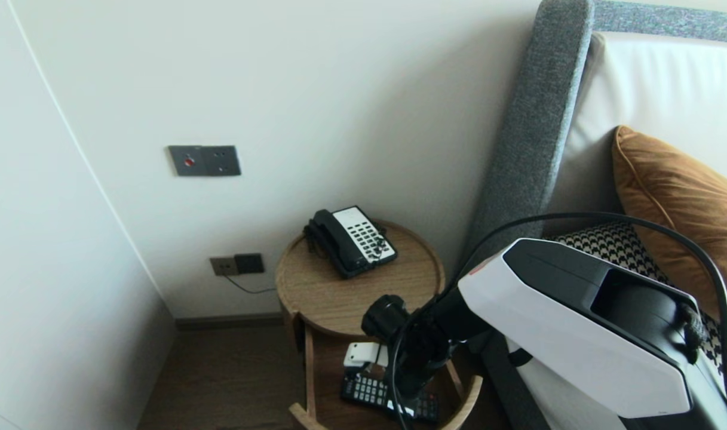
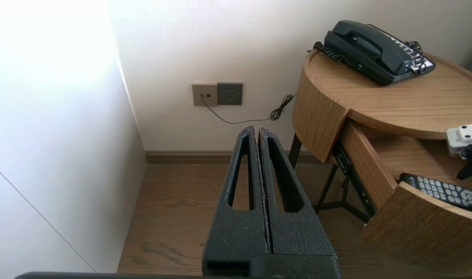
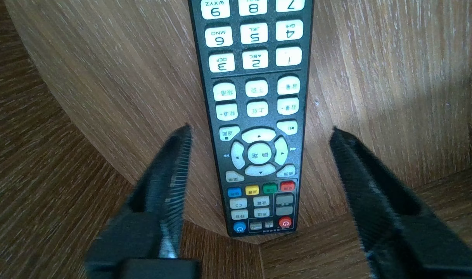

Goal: Put the remote controls on the table in the drawer one by one, then close the nightstand drawer

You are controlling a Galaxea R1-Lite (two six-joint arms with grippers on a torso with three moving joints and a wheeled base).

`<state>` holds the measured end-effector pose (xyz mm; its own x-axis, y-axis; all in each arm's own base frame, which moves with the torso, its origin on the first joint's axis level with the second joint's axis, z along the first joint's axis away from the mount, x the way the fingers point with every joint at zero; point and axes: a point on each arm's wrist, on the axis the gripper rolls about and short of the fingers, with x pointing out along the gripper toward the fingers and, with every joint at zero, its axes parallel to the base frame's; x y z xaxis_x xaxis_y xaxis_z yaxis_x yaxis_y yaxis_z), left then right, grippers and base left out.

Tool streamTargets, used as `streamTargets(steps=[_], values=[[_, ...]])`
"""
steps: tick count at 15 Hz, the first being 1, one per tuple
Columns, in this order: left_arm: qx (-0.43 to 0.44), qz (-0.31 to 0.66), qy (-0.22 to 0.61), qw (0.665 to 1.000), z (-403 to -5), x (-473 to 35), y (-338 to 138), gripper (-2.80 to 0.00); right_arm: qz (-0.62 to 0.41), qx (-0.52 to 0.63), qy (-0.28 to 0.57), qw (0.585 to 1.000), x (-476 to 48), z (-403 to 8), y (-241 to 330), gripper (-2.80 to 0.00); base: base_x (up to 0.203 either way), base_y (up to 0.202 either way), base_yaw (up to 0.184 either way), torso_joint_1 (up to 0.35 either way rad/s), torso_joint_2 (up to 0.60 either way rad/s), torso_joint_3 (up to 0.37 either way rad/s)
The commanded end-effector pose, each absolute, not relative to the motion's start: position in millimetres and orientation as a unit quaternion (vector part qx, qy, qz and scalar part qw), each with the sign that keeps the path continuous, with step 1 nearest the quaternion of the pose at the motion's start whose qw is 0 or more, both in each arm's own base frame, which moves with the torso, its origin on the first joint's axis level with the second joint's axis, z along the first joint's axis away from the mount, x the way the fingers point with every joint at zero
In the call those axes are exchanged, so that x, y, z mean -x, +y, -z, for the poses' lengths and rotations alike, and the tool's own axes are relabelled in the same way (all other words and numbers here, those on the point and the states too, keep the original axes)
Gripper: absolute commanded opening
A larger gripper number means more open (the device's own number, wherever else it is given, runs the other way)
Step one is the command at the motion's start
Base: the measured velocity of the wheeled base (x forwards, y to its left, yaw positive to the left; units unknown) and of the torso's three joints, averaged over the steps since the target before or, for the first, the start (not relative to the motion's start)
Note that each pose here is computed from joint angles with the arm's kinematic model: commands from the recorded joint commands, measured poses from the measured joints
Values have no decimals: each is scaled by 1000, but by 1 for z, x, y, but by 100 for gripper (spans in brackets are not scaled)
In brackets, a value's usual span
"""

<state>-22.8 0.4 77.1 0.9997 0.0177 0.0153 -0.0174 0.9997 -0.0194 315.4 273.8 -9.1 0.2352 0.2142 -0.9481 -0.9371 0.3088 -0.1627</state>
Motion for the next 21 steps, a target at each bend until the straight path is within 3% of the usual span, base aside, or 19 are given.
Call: streamTargets(steps=[1, 9, 13, 16, 17, 21], values=[[10, -9, -9, 1000, -77, 23, 0, -280, -427, 405, 448, 673, -315, 9, 273, 0, 0, 0, 0, 0, 0, 0], [10, -10, -9, 1000, -77, 23, 0, -280, -422, 381, 409, 714, -308, -48, 269, 0, 0, 0, 0, 0, 0, 0], [10, -9, -9, 1000, -77, 23, 0, -280, -430, 366, 429, 705, -282, -65, 256, 0, 0, 0, 0, 0, 0, 0], [10, -9, -9, 1000, -77, 23, 0, -280, -423, 346, 424, 722, -269, -87, 244, 0, 0, 0, 0, 0, 0, 0], [10, -9, -9, 1000, -77, 23, 0, -280, -416, 332, 424, 733, -265, -95, 240, -280, 0, 0, 0, 0, 0, 0], [10, -10, -9, 1000, -77, 23, 0, -280, -382, 258, 431, 775, -254, -127, 211, -280, 0, 0, 0, 0, 0, 0]])
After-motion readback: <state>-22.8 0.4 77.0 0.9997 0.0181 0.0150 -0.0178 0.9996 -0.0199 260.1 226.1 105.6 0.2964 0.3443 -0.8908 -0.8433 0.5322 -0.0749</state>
